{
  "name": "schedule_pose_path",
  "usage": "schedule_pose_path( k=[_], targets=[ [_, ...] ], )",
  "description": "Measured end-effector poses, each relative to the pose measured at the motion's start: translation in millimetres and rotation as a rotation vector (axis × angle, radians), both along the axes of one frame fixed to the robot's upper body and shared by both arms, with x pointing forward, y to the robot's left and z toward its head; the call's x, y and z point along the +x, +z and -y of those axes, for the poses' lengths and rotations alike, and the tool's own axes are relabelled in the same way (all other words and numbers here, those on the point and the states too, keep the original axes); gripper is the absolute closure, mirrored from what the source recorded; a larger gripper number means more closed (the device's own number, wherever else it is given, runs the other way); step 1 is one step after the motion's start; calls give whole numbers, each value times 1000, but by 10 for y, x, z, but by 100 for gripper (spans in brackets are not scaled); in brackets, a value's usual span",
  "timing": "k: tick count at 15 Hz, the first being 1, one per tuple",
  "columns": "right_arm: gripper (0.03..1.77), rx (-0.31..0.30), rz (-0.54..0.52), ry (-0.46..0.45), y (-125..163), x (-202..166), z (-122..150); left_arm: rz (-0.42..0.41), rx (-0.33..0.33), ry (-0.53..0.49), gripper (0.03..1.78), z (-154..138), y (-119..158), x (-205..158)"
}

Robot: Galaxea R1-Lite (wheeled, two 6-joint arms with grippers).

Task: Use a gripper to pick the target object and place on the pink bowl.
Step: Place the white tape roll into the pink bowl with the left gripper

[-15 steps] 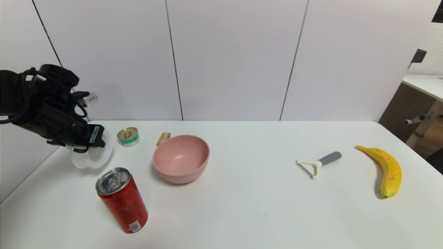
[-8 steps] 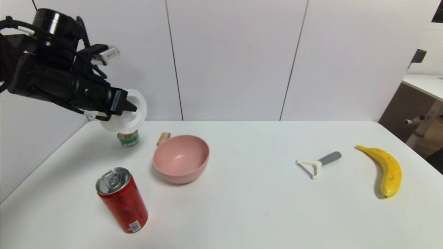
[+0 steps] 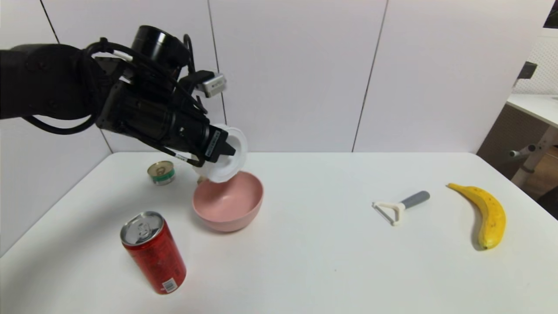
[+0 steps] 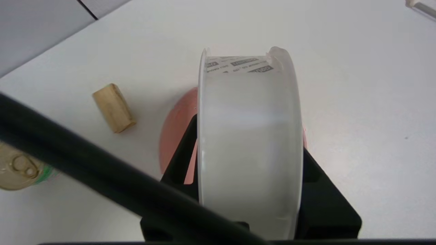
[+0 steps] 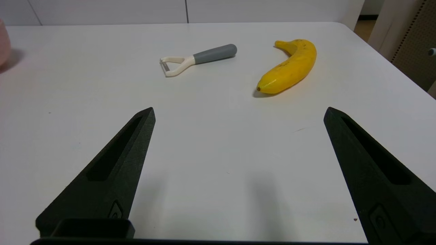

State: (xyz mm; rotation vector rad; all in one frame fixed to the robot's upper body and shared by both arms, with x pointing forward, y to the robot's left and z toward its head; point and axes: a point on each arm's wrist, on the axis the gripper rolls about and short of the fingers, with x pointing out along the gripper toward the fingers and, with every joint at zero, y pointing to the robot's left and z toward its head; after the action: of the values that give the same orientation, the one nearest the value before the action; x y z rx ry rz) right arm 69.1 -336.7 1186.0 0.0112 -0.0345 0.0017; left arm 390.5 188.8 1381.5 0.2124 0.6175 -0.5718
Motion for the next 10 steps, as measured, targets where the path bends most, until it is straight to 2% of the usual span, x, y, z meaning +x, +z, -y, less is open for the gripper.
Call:
schedule_pose_path(
  k=[7,10],
  targets=[
    [9,0,0,0,0,0,0,-111,47,-14,121,139,-360,114],
    [9,-1,0,0,0,0,0,-126,57,-11,88,142,-420,149]
  ],
)
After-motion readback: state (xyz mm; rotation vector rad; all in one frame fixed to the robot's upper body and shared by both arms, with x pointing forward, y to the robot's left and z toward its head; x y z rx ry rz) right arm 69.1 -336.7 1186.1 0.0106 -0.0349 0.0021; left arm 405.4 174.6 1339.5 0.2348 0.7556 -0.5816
